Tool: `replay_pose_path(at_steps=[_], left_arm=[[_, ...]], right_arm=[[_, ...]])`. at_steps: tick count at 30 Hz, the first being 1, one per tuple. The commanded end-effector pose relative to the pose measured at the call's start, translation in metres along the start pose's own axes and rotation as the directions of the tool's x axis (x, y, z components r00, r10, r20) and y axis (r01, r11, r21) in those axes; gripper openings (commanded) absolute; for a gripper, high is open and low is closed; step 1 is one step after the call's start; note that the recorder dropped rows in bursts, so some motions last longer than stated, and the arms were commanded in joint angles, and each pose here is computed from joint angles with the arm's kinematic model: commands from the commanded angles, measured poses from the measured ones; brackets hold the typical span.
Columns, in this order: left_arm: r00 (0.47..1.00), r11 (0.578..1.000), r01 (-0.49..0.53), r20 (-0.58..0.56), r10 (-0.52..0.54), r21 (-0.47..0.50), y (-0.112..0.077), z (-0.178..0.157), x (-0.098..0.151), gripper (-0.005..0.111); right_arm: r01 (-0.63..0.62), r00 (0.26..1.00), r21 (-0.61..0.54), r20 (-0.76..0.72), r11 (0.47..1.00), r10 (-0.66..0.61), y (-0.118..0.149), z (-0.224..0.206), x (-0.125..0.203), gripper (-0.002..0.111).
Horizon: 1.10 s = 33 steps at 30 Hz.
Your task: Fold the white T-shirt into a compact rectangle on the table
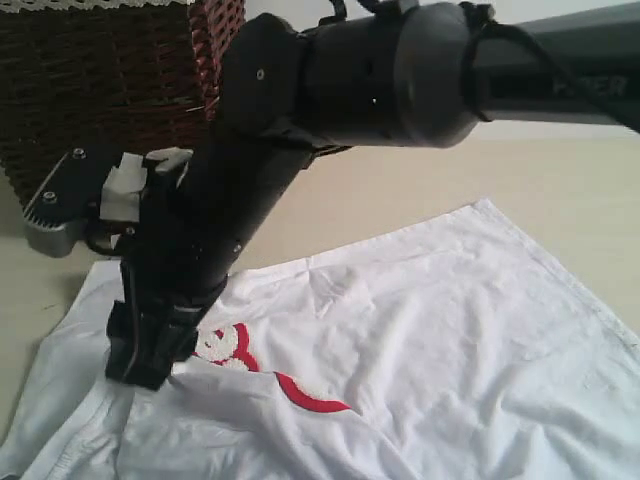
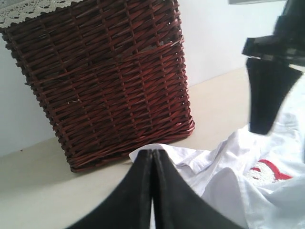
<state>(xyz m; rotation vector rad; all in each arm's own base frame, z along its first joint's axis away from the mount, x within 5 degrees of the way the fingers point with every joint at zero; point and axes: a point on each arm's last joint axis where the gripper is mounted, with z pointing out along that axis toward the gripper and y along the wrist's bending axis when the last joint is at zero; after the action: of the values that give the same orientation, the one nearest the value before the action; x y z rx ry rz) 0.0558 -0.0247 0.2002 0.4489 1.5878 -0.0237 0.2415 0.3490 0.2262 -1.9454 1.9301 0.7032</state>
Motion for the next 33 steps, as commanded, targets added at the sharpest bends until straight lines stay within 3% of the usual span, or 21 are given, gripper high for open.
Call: replay_pose_path(at_steps=[1,14,16,21,22,25,33], left_arm=[[1.0,1.0,-0.001,0.004,0.001,-0.004,0.0,0.0,0.001,0.0],[1.0,1.0,-0.001,0.004,0.001,-0.004,0.0,0.0,0.001,0.0],[1.0,1.0,-0.001,0.004,0.001,-0.004,0.0,0.0,0.001,0.0],[1.0,1.0,-0.001,0.004,0.001,-0.004,0.0,0.0,0.001,0.0],[1.0,1.0,-0.001,0.004,0.001,-0.004,0.0,0.0,0.001,0.0],[1.0,1.0,-0.001,0.004,0.001,-0.004,0.0,0.0,0.001,0.0],[1.0,1.0,-0.001,0.004,0.001,-0.004,0.0,0.0,0.001,0.0]], right_arm=[[0.007,0.989,-0.307,-0.139,0.952,-0.052,0.024,0.018,0.015,0.06],[0.108,0.932,-0.371,-0.284,0.922,-0.223,0.042,0.103,0.035,0.057],[0.102,0.931,-0.343,-0.298,0.934,-0.211,0.04,0.106,0.036,0.048],[0.084,0.927,-0.33,-0.32,0.94,-0.195,0.04,0.105,0.037,0.004],[0.077,0.927,-0.342,-0.321,0.937,-0.194,0.041,0.103,0.036,0.0],[0.075,0.928,-0.424,-0.301,0.903,-0.218,0.05,0.095,0.034,0.0],[0.176,0.978,-0.504,-0.005,0.846,-0.207,0.066,0.078,0.004,0.0]])
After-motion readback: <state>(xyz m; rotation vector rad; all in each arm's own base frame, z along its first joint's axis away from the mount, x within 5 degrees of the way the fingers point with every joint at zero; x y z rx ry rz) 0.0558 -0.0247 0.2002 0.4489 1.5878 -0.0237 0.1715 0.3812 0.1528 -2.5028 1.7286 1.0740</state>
